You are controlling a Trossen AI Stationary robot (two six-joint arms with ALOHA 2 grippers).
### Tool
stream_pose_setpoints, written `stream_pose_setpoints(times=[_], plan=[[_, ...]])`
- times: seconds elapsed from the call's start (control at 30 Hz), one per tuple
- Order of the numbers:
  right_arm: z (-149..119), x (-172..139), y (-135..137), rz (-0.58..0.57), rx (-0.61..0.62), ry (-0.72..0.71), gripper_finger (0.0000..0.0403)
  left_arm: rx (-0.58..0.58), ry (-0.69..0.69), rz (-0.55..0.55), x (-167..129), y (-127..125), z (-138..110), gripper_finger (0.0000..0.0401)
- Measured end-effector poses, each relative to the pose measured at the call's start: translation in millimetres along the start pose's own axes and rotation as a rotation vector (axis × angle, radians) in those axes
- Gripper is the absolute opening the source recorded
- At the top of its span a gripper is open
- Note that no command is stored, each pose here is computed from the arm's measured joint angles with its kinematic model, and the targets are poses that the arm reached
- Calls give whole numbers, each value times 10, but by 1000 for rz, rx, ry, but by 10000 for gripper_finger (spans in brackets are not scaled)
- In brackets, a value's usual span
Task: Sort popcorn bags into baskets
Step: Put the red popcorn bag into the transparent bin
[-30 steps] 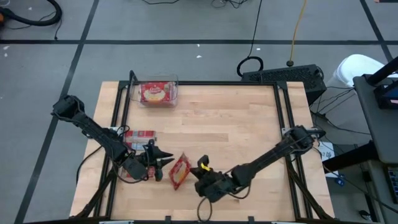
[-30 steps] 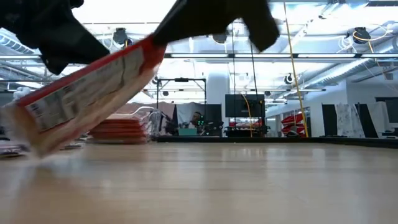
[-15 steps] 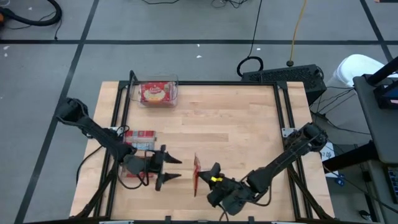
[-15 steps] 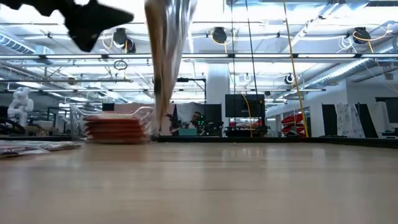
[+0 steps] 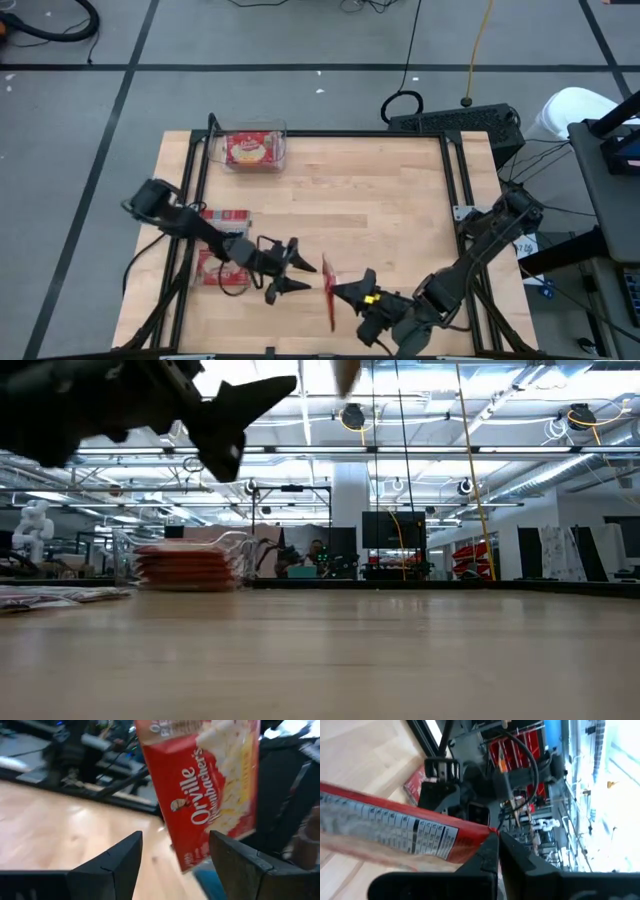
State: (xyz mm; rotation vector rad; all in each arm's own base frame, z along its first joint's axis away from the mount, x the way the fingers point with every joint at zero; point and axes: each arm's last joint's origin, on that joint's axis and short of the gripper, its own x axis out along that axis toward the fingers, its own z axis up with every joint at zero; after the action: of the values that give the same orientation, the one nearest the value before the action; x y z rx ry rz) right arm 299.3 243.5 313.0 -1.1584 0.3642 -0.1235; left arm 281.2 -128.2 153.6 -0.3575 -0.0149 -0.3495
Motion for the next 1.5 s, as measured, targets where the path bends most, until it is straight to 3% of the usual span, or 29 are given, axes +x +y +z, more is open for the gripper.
stream_pose_setpoints(times=[0.3,0.6,0.87,1.23,1.37,1.5], plan=[[34,-6,-27,-16,-20,-26,0,-7,-71,-193,319,289,-24,270],[31,-1,-30,-19,-41,-23,0,71,-101,-414,691,249,70,281],[41,-77,-18,-89,-102,65,0,60,-96,-453,712,232,92,229],[10,-136,46,-102,-107,127,0,44,-86,-441,709,335,121,94],[15,-192,82,-105,-91,135,0,42,-89,-440,705,375,140,74],[31,-265,108,-138,-87,160,0,48,-106,-432,699,413,169,83]])
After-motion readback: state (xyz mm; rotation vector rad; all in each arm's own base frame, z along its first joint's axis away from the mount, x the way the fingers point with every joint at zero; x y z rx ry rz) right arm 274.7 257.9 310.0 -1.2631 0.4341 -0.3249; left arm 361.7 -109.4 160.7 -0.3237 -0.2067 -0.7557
